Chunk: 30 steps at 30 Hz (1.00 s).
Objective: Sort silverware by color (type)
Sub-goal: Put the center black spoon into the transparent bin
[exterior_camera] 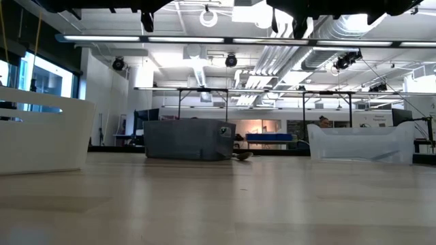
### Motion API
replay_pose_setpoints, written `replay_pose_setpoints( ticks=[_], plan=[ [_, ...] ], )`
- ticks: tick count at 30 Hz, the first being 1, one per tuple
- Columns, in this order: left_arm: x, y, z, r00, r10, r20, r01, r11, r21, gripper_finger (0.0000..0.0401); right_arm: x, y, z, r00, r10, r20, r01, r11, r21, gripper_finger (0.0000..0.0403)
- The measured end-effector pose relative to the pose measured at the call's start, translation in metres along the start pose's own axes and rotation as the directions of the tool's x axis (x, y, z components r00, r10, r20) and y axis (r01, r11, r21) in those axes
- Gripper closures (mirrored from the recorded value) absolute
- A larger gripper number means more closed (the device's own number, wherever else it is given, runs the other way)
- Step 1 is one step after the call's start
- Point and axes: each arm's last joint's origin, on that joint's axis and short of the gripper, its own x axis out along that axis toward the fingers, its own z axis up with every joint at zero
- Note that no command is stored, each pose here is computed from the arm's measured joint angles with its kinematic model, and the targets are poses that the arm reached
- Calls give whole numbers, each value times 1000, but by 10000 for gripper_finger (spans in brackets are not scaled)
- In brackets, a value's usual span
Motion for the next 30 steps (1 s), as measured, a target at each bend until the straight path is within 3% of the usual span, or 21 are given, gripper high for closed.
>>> replay_pose_setpoints(
  ticks=[30],
  plan=[
    [0, 0, 0, 1000, 9, 1, -9, 1000, 13, 401, 0, 0, -1, 1000, 0, -9, 0, 1000, 2, 403]
  ],
)
